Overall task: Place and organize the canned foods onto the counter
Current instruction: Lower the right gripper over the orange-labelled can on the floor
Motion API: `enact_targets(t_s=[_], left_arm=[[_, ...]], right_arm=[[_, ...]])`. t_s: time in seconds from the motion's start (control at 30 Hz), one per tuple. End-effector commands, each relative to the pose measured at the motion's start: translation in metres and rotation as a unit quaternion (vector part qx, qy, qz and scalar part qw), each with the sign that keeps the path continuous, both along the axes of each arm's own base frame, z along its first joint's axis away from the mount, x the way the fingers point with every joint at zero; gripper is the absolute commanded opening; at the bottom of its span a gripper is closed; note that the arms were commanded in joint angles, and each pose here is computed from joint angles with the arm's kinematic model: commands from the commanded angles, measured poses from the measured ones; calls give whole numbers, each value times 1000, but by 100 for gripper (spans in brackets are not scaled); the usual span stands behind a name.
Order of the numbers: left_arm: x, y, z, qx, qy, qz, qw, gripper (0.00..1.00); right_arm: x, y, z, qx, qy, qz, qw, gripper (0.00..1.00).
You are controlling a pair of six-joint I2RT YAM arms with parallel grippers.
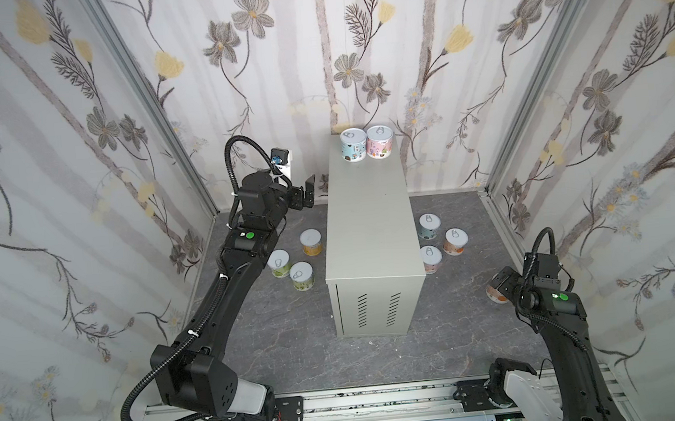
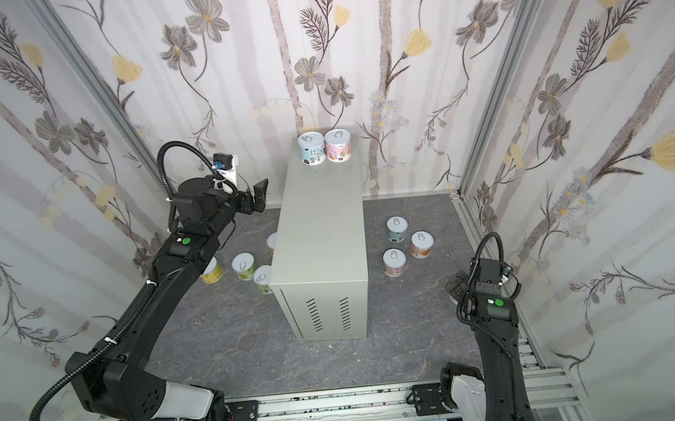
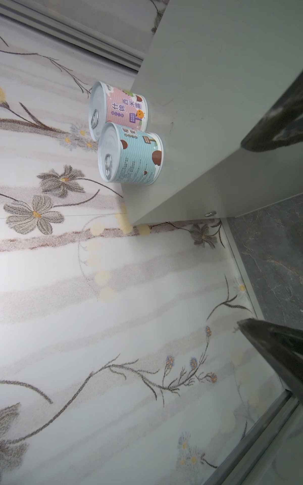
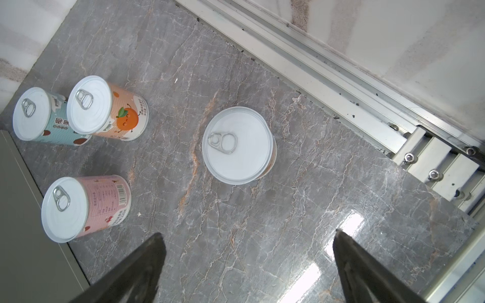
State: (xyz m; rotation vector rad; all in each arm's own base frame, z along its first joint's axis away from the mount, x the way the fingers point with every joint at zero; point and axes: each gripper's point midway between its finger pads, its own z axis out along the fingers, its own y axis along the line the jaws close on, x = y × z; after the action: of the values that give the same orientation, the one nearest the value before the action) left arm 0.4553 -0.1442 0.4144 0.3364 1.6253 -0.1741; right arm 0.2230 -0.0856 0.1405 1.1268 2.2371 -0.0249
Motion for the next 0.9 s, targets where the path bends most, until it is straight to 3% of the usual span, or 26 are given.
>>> enact_targets(t_s=[0.0,0.37,0.87], left_arm=[[-3,5,5,-3,-9,7,1000,100],[-11,9,-8,1,0,-3,1000,100],[-5,11,-6,17,13,6,1000,100]], right_arm=[[14,3,-4,14,-8,24,1000,100],[33,-8,-44,16,24,22,999,100],[63,-29,-66,-6,41,46,998,96]])
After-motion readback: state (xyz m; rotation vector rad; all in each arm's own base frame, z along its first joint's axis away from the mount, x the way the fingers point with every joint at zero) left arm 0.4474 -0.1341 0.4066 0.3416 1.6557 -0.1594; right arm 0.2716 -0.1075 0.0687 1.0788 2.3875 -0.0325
